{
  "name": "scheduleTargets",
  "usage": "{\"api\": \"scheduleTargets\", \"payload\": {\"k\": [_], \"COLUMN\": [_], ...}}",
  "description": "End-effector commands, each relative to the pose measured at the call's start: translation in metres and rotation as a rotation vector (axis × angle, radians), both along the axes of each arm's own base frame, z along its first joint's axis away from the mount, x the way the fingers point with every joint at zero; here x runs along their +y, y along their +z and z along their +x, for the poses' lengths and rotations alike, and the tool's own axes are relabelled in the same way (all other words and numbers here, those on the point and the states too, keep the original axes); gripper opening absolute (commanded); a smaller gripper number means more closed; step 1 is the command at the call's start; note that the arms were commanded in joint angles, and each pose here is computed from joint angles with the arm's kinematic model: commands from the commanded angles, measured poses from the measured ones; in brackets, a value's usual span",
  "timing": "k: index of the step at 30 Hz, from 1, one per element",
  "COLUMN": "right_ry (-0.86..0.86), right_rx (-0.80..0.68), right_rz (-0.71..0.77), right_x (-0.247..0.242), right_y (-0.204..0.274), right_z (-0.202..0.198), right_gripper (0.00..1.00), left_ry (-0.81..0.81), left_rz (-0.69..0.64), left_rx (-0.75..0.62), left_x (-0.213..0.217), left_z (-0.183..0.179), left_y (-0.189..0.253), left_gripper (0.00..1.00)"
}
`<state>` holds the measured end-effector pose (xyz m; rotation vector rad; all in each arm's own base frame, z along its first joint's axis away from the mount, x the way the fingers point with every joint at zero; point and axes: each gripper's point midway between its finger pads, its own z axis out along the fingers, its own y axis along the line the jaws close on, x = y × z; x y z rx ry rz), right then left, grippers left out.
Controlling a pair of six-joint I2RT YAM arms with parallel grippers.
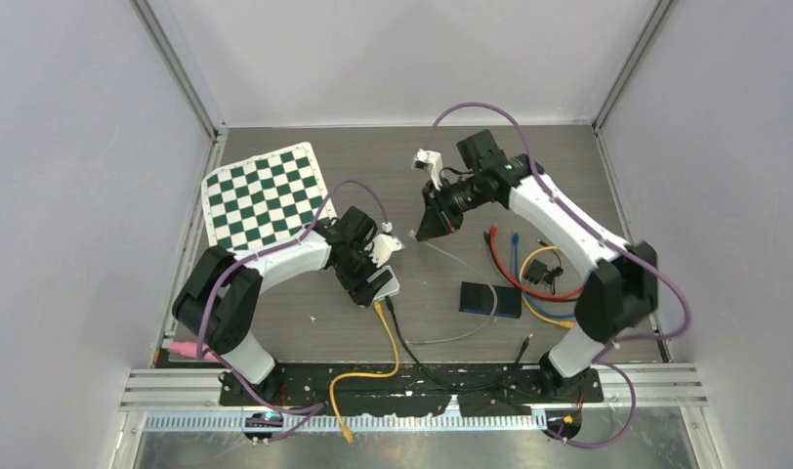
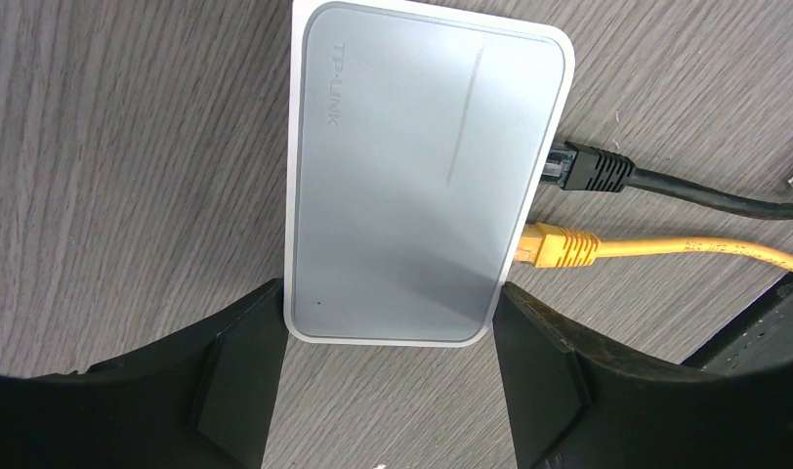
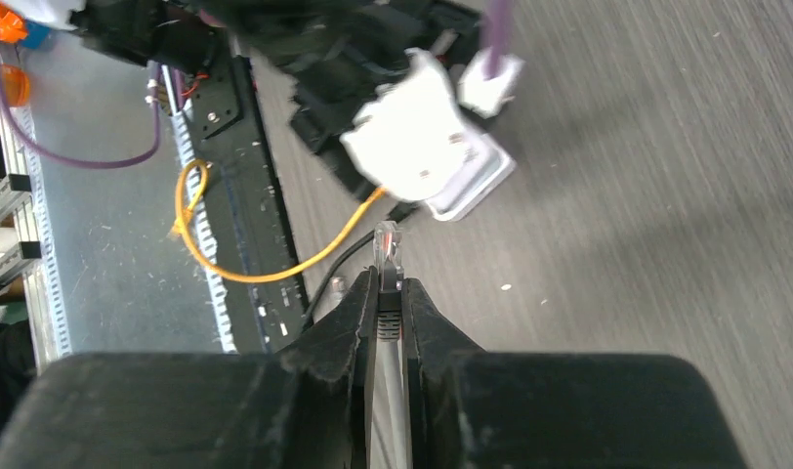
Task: Pull the plug from the switch port
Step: Place the connector at the center of the board.
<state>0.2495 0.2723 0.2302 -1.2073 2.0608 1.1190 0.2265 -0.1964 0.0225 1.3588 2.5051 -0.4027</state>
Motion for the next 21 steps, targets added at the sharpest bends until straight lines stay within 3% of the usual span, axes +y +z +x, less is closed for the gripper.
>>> {"api": "scheduleTargets", "payload": {"k": [1,7,12,14,17,21], "right_ry": [0.054,-0.019,-0.184,-0.261,-0.405,-0.538], "right_rx": [0.013,0.121,0.112,0.125,0.164,0.17], "right_rz": [0.045,0.006,-0.007,-0.012,-0.072,-0.163], "right_x": [0.017,0.027,0.043,0.047,0.043,0.018], "right_y": [-0.012,-0.055,-0.072,-0.079,-0.093,-0.102], "right_z": [0.044,0.105,0.167,0.185,0.207,0.201], "right_gripper": [0.05,0.07,0.11,0.19,0.39,0.55], "left_ry": [0.014,0.015,0.016,0.017,0.016,0.017], "left_rz": [0.009,0.013,0.018,0.02,0.021,0.019], "left_rx": [-0.003,-0.003,0.001,0.003,0.004,0.004], "left_x": [0.004,0.005,0.005,0.005,0.005,0.005], "left_z": [0.0,0.001,0.002,0.001,0.001,0.001], "left_y": [-0.004,-0.005,-0.006,-0.006,-0.006,-0.006], "left_gripper": [0.68,0.68,0.68,0.68,0.68,0.68]}}
